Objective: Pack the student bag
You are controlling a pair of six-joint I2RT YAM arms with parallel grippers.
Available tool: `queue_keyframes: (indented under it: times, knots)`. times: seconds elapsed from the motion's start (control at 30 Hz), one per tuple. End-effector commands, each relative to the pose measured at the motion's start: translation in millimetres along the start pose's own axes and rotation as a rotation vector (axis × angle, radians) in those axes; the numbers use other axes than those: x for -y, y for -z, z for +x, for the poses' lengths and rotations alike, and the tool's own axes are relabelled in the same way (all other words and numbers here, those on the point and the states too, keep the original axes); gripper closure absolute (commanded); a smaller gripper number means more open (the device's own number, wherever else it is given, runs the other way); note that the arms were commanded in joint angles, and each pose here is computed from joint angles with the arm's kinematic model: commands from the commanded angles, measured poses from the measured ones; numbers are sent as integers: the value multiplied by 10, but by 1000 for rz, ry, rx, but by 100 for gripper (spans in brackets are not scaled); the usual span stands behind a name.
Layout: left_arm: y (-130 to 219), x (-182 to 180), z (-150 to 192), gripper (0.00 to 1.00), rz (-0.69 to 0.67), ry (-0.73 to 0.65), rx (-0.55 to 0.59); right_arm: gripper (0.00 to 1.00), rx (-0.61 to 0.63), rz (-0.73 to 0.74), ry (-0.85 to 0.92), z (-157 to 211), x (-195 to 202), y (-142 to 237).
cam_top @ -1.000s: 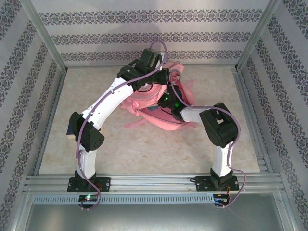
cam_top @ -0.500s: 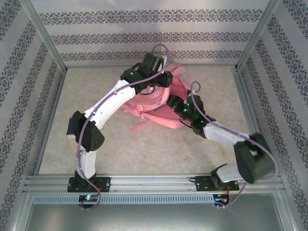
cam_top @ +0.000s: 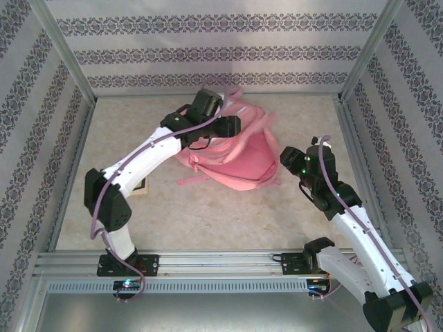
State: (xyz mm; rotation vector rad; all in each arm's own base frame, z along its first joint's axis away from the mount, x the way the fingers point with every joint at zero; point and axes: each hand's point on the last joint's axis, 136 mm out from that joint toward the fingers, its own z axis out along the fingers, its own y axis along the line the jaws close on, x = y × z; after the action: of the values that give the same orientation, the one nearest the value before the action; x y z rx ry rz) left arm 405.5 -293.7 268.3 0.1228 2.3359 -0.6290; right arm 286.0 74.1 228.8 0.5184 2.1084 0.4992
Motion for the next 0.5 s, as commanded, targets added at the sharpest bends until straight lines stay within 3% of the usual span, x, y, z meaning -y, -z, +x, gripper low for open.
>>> queue_keyframes:
  times: [0.0, 0.1, 0.2, 0.27, 0.47]
  knots:
    - [281, -343, -49, 26, -76, -32, 76, 40, -120, 5, 85, 175, -53, 122]
    - [331, -237, -16, 19, 68, -24, 100, 38, -166, -23, 123, 266, -119, 142]
    - [410, -341, -26, 17, 30, -34, 141, 37, -184, -39, 146, 287, -162, 158]
    - [477, -741, 17, 16, -133, 27, 146, 37, -198, -44, 157, 302, -193, 168]
    - [901, -2437, 504, 18, -522, 543, 243, 37, -242, -36, 164, 420, -172, 176]
